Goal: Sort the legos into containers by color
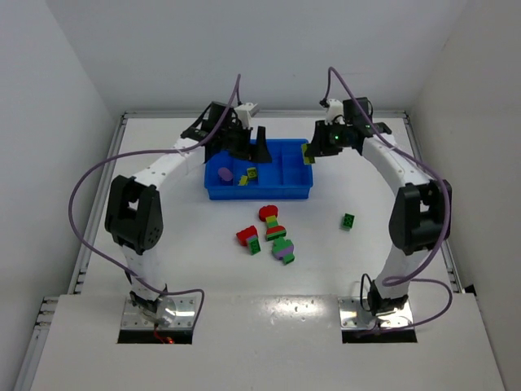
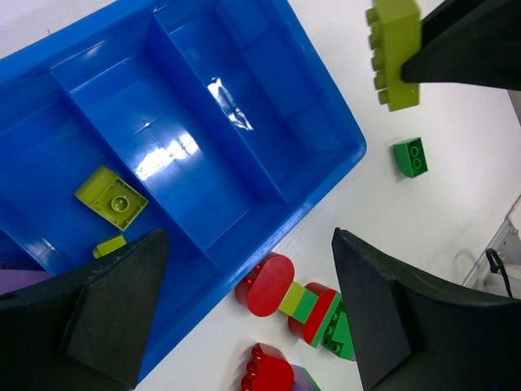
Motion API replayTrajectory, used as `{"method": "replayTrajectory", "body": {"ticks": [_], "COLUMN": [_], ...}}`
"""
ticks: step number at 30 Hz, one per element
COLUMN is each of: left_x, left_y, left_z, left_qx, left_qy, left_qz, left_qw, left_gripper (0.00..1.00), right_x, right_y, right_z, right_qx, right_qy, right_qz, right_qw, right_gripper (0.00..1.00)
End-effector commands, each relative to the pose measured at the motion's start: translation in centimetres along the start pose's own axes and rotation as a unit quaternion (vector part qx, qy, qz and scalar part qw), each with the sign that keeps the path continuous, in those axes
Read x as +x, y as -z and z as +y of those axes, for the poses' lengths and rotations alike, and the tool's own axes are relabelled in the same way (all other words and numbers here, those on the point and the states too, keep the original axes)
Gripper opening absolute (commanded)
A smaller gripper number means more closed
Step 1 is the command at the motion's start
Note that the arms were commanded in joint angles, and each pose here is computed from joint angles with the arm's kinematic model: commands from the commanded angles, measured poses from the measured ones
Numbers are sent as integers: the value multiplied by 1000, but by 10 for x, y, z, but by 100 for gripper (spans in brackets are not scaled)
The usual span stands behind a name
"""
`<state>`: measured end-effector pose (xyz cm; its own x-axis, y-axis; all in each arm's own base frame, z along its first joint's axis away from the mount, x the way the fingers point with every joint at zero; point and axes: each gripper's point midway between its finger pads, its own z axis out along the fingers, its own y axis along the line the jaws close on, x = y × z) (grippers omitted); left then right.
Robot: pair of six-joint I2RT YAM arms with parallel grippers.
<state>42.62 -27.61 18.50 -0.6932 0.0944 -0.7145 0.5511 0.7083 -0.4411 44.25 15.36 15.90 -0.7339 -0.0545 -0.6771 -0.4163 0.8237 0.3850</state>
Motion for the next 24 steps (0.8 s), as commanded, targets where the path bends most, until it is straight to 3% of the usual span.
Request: {"method": "replayTrajectory", "body": {"ticks": [1,6,16,24], "left_x": [-29,-27,-25,-25], "left_y": [22,23,26,27], "left_z": [0,9,27,33], "left_qx": [-9,-12,-17,-18], "left_qy": [-18,-9,8,42], "left_qz": [-37,-32,-26,-26], "left_qw": [999,999,999,999], "left_gripper": [90,96,96,95], "right_x": [-23,-18,-6,-3], "right_y": [-4,-25,-51,-63], "right_z": [15,19,20,52], "right_qx": [-9,-8,0,-44], "right_qy": [36,47,56,84], "right_qz": [-20,-5,20,28], "right_qw": [999,999,998,995], "right_gripper": [0,0,0,0]}}
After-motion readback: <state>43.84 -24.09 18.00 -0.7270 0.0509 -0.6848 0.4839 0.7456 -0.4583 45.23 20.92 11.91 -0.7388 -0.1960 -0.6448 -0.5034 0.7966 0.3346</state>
